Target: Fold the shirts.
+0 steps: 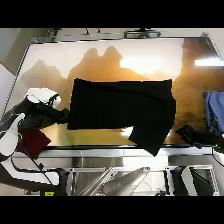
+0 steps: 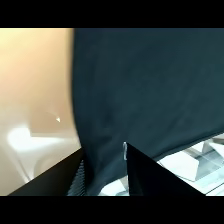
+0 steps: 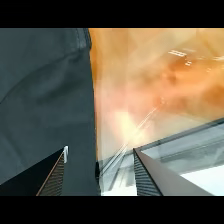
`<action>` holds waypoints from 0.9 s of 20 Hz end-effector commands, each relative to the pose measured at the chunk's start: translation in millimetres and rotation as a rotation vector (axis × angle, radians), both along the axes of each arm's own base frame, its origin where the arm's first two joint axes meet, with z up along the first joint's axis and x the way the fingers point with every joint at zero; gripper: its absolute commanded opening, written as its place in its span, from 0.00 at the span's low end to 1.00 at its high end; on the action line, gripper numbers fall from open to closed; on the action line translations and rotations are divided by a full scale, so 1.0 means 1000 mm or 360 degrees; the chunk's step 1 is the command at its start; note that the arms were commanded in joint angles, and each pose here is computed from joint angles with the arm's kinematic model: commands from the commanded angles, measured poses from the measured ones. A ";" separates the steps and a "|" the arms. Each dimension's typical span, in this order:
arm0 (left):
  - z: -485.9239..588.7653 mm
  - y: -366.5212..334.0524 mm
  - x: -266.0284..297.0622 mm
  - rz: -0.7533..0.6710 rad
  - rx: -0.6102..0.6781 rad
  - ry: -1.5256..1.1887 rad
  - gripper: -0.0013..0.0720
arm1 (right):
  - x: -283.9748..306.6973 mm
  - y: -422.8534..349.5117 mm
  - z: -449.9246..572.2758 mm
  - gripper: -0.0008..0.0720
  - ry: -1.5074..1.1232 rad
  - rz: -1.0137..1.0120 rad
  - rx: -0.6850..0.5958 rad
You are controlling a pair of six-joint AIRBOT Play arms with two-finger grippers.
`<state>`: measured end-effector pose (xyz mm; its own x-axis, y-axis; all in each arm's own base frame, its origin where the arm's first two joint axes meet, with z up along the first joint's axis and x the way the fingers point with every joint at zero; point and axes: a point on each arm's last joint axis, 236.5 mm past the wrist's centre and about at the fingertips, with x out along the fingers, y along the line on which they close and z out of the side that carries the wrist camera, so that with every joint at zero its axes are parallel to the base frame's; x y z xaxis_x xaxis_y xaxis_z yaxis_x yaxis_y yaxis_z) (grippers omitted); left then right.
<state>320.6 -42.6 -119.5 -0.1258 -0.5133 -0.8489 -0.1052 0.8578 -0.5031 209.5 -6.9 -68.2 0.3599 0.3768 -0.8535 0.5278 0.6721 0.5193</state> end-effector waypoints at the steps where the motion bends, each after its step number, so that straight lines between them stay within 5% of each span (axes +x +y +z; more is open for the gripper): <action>1: -0.006 -0.013 0.010 -0.0117 0.0033 -0.0016 0.40 | -0.001 0.018 -0.004 0.67 -0.0046 0.0031 0.0104; 3: 0.002 -0.018 0.013 -0.0148 0.0028 -0.0030 0.40 | -0.005 0.024 -0.014 0.67 -0.0021 0.0022 0.0147; 5: 0.008 -0.019 0.010 -0.0164 0.0019 -0.0033 0.04 | -0.010 0.027 -0.026 0.67 0.0040 0.0013 0.0185; 14: 0.012 -0.021 0.008 -0.0168 0.0005 -0.0026 0.05 | 0.021 0.074 -0.044 0.66 -0.0048 0.0108 0.0578; 15: 0.012 -0.021 0.007 -0.0167 0.0001 -0.0016 0.05 | 0.030 0.079 -0.037 0.45 -0.0118 0.0119 0.0639; 16: 0.014 -0.022 0.004 -0.0164 -0.0006 0.0009 0.05 | 0.037 0.084 -0.027 0.14 -0.0192 0.0143 0.0698; 18: 0.016 -0.023 -0.002 -0.0184 -0.0024 0.0047 0.05 | 0.047 0.086 -0.009 0.04 -0.0261 0.0198 0.0756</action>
